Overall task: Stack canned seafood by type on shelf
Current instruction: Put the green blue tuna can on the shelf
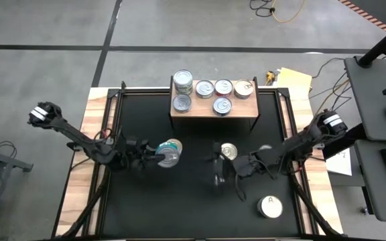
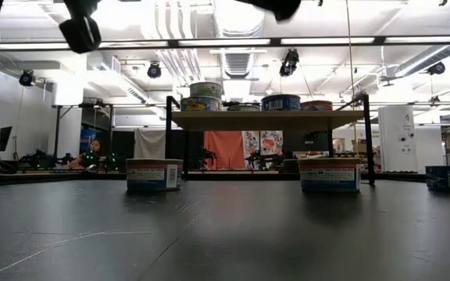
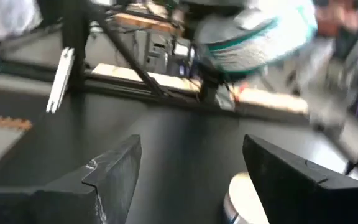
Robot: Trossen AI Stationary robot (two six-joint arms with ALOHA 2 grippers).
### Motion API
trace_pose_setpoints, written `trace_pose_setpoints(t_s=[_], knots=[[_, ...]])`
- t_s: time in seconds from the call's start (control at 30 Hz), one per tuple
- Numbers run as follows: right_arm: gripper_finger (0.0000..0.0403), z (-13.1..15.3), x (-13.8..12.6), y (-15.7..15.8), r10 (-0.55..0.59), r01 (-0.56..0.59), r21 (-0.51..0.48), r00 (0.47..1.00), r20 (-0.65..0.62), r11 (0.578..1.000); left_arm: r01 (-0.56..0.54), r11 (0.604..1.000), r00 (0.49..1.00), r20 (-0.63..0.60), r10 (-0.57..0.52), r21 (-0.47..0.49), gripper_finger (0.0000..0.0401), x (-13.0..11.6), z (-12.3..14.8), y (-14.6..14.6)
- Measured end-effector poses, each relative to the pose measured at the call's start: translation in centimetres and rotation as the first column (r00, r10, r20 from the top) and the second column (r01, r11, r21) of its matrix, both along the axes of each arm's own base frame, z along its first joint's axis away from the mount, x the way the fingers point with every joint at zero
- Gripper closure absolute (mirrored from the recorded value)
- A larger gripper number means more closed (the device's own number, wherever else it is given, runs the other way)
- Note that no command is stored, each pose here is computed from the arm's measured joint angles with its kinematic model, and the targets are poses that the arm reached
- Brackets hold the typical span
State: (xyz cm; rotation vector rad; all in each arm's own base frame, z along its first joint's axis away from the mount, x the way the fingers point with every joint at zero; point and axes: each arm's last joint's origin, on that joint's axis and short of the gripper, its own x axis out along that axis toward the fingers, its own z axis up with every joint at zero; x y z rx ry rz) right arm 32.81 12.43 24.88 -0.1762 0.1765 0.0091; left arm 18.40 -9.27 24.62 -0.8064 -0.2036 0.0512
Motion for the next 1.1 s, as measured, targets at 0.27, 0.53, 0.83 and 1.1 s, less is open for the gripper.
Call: trace_pose_setpoints(t_s=[0.27, 0.53, 0.83, 1.1], knots=[[0.0154, -0.5, 0.0, 3.2, 0.183, -0.102, -0.562, 0.979, 0.089, 0.820, 0.081, 0.911, 0.996, -0.011, -0.094, -0.405, 0.0281, 0.4, -1.2, -0.4], [0.0179, -2.4, 0.8, 3.7, 0.171, -0.049, -0.948, 0.985, 0.006, 0.315, 0.056, 0.890, 0.994, -0.062, -0.094, -0.453, 0.0281, 1.1, -2.5, -0.8], [0.0202, -2.5, 2.4, 2.8, 0.113, 0.033, -0.984, 0.992, 0.053, 0.175, 0.054, 0.880, 0.996, -0.039, -0.082, -0.473, 0.0281, 1.6, -2.8, -1.0], [0.0197, -2.2, 5.5, 2.5, -0.037, 0.034, -0.983, 0.999, 0.028, 0.180, 0.047, 0.875, 0.998, -0.021, -0.065, -0.481, 0.0281, 1.9, -3.1, -1.1]])
